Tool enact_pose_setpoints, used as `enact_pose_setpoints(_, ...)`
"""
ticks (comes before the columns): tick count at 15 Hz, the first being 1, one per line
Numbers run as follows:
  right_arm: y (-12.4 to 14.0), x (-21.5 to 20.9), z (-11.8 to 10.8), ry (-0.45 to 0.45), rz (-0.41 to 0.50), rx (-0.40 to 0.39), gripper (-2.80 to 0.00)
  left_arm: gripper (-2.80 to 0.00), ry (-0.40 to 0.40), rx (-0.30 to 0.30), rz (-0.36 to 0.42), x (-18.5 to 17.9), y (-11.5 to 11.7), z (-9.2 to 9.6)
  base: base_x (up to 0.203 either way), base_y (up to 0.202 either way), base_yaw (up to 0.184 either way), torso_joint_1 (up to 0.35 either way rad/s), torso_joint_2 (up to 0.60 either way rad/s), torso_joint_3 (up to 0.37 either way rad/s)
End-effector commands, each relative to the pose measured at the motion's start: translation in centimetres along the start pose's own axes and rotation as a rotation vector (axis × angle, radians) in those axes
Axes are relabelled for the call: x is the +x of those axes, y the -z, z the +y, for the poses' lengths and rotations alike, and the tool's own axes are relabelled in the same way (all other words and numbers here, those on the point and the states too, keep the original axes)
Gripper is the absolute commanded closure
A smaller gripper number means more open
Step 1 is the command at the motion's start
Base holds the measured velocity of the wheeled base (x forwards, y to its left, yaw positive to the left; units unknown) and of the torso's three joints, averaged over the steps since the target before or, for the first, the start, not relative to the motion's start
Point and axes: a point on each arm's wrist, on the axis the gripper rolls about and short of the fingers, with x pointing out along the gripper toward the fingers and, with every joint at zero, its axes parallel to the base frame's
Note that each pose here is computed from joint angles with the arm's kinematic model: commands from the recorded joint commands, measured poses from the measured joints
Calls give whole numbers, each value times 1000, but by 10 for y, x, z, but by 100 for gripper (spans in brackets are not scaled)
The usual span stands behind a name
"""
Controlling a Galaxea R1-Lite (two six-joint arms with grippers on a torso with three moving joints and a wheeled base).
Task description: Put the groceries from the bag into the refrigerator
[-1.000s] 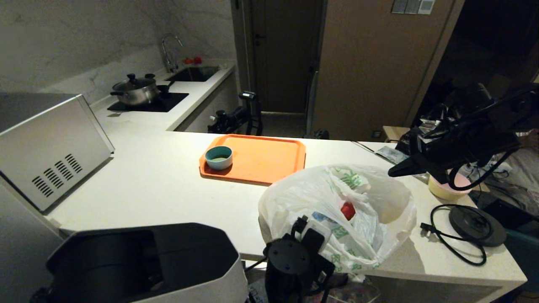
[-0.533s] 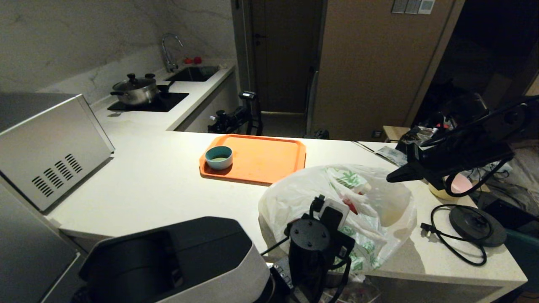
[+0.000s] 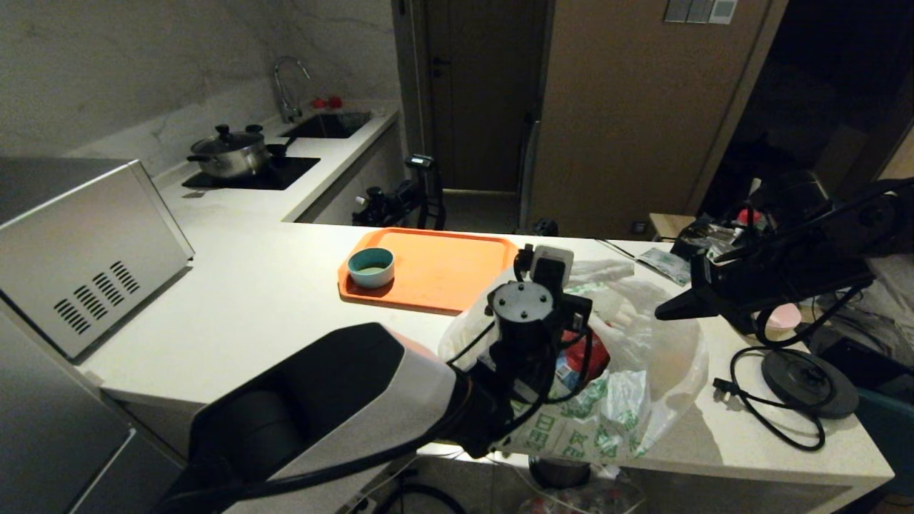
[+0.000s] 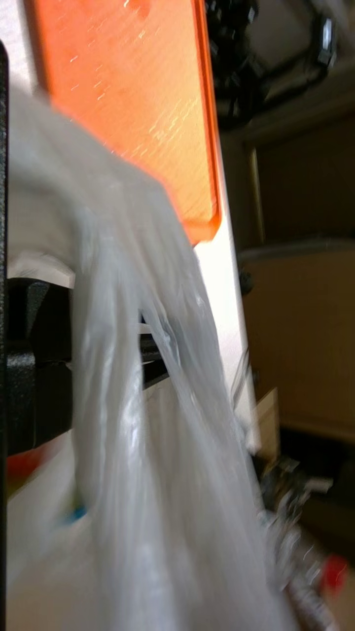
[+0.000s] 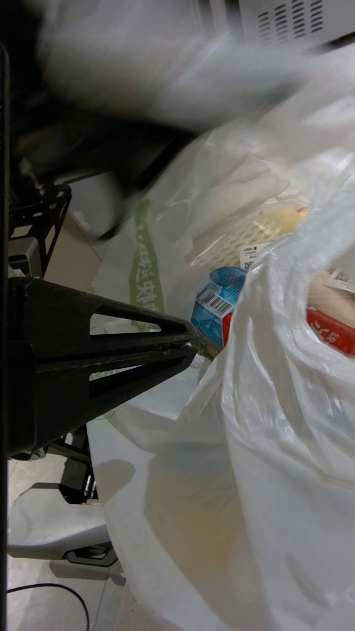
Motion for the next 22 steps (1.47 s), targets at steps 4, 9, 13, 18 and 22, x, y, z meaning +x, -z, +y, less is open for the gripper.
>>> enact_pose_setpoints(4, 5, 1, -3, 2, 13, 11, 0, 0, -99, 40, 63, 38, 29, 33, 0, 0, 0, 0, 0, 0)
enact_pose_setpoints(9, 5, 0, -2, 0, 11, 9, 0, 0, -178, 72, 105, 53, 43, 80, 0, 0, 0, 0, 0, 0)
enact_pose_setpoints(13, 5, 1, -3, 0, 11, 9, 0, 0, -220, 84, 118, 58, 47, 111, 0, 0, 0, 0, 0, 0)
enact_pose_setpoints(18, 4, 1, -3, -2, 5, 5, 0, 0, -218, 128, 241, 40, 74, 134, 0, 0, 0, 0, 0, 0)
enact_pose_setpoints(22, 4, -1, 0, -8, -1, -1, 0, 0, -205, 120, 224, 28, 41, 142, 0, 0, 0, 0, 0, 0)
